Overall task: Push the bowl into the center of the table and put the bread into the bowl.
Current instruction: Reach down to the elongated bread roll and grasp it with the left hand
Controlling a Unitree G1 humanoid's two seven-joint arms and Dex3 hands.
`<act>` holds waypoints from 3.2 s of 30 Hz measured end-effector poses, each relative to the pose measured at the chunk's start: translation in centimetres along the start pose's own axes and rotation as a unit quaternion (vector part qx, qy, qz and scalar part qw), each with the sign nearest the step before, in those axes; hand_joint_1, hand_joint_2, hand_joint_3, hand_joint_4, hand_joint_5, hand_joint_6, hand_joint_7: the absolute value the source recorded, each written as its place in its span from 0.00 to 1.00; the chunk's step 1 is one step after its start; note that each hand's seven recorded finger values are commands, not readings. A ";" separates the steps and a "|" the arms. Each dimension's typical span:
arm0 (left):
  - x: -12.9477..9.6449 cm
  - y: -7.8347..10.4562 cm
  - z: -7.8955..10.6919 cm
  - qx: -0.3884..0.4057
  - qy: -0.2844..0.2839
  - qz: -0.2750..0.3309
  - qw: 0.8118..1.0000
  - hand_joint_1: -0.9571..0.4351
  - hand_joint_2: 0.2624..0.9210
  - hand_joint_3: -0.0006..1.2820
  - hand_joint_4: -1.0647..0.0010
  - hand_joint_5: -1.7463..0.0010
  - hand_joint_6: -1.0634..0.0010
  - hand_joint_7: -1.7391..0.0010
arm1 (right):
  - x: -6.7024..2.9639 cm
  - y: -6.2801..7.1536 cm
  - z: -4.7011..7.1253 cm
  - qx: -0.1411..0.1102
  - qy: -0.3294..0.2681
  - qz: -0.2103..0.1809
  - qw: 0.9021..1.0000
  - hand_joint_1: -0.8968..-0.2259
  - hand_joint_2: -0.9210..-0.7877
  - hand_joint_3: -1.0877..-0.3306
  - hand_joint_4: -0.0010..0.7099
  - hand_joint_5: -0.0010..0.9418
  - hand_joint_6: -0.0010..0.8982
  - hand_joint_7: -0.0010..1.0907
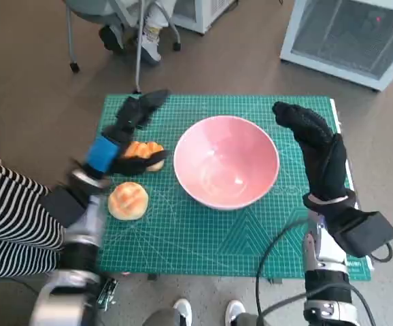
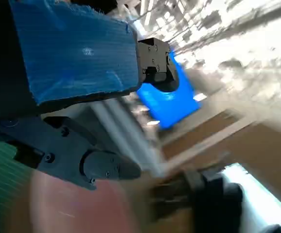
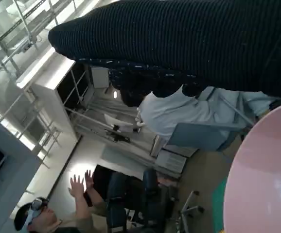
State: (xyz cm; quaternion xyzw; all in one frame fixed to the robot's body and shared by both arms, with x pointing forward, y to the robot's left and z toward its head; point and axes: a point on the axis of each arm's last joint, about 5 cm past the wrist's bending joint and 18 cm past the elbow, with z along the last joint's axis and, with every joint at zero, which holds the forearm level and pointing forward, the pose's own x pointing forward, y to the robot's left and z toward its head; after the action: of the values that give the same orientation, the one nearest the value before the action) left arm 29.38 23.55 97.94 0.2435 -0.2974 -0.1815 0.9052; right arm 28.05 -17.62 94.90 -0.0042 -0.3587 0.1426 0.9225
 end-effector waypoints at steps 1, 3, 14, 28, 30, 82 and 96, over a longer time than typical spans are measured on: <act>-0.1 0.6 0.1 0.017 0.007 -0.002 1.000 0.66 0.69 0.02 0.85 1.00 0.88 0.81 | -0.06 0.0 0.0 -0.001 0.001 -0.001 1.000 0.33 0.00 0.36 0.17 0.00 0.00 0.46; 0.0 1.6 0.4 0.049 0.027 -0.005 0.998 0.73 0.67 0.01 0.85 1.00 0.84 0.88 | -0.13 -0.1 0.0 -0.002 0.004 -0.003 1.000 0.33 0.00 0.37 0.17 0.00 0.00 0.47; 1.3 4.5 1.6 0.193 0.193 -0.067 0.960 0.80 0.67 0.00 0.85 1.00 0.71 0.99 | -0.08 -0.2 0.0 0.000 0.008 -0.011 1.000 0.34 0.00 0.38 0.18 0.01 0.00 0.48; 3.9 3.9 1.5 0.243 0.236 -0.128 0.932 0.80 0.70 0.00 0.83 1.00 0.68 0.99 | -0.08 -0.3 0.0 -0.001 0.009 -0.013 1.000 0.34 0.00 0.39 0.20 0.01 0.00 0.49; 4.0 3.7 1.3 0.248 0.246 -0.139 0.927 0.79 0.71 0.00 0.83 1.00 0.68 1.00 | -0.09 -0.3 0.0 -0.001 0.009 -0.013 1.000 0.34 0.00 0.39 0.20 0.01 0.00 0.49; 6.4 -3.7 -3.1 0.325 0.442 -0.248 0.798 0.67 0.81 0.01 0.72 0.98 0.60 0.98 | -0.88 -0.6 0.6 -0.011 0.011 -0.013 1.000 0.34 0.00 0.39 0.20 0.00 0.00 0.49; 6.4 -4.4 -3.2 0.370 0.425 -0.247 0.789 0.82 0.98 0.06 0.38 0.34 0.43 0.58 | -1.00 -0.6 0.7 -0.011 0.013 -0.013 1.000 0.34 0.00 0.39 0.20 0.00 0.00 0.49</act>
State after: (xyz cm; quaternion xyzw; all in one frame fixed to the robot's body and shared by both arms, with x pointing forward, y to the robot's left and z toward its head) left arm 35.45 18.02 96.15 0.6773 0.1430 -0.1529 0.7053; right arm 27.05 -18.53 94.81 -0.0112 -0.3485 0.1271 0.9286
